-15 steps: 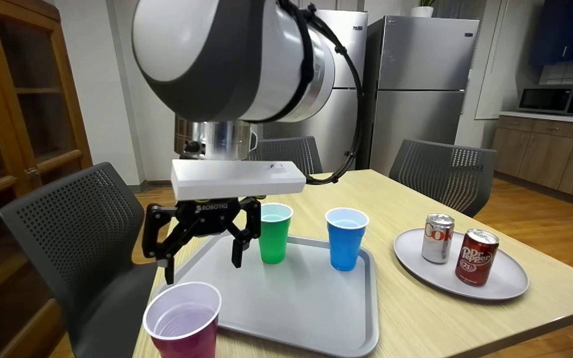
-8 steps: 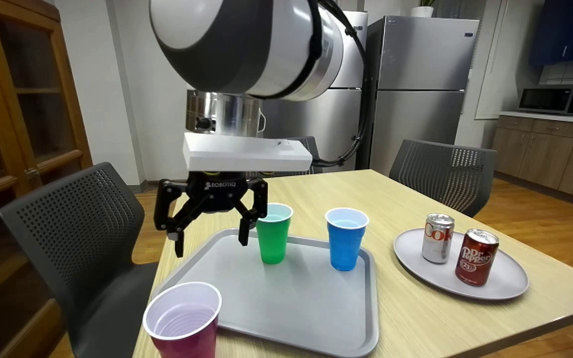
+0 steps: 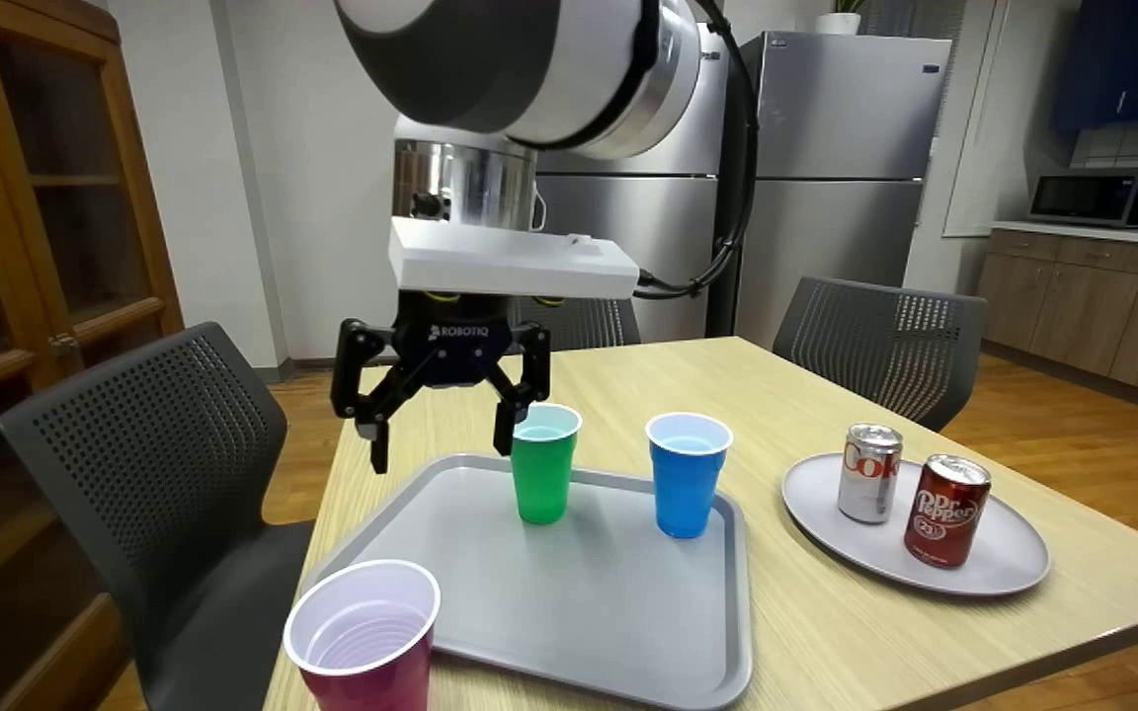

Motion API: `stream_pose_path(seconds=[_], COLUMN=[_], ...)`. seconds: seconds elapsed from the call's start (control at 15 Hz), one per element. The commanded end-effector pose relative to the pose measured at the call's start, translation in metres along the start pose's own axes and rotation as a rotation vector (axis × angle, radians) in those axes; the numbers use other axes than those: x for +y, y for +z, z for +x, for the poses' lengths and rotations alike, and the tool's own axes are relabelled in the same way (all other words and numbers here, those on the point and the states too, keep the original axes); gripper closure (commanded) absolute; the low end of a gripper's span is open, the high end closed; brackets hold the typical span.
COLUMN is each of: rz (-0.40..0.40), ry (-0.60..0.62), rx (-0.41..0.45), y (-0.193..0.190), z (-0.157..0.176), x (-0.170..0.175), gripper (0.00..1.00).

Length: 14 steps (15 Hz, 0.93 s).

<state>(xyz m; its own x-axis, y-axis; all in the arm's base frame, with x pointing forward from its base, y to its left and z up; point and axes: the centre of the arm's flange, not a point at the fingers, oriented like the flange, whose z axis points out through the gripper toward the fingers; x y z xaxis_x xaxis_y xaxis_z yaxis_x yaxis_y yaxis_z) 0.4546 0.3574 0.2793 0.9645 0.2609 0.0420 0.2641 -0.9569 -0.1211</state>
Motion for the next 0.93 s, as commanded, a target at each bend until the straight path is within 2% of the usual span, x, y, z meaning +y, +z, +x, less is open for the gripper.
stream_pose_path(seconds=[0.0,0.33,0.87], rz=[0.0,0.0,-0.033], ry=[0.0,0.0,-0.079], rx=[-0.001,-0.001,-0.017], y=[0.0,0.0,-0.007], z=[0.0,-0.001,0.024], x=[0.0,0.0,0.056], gripper=[0.0,0.0,0.0])
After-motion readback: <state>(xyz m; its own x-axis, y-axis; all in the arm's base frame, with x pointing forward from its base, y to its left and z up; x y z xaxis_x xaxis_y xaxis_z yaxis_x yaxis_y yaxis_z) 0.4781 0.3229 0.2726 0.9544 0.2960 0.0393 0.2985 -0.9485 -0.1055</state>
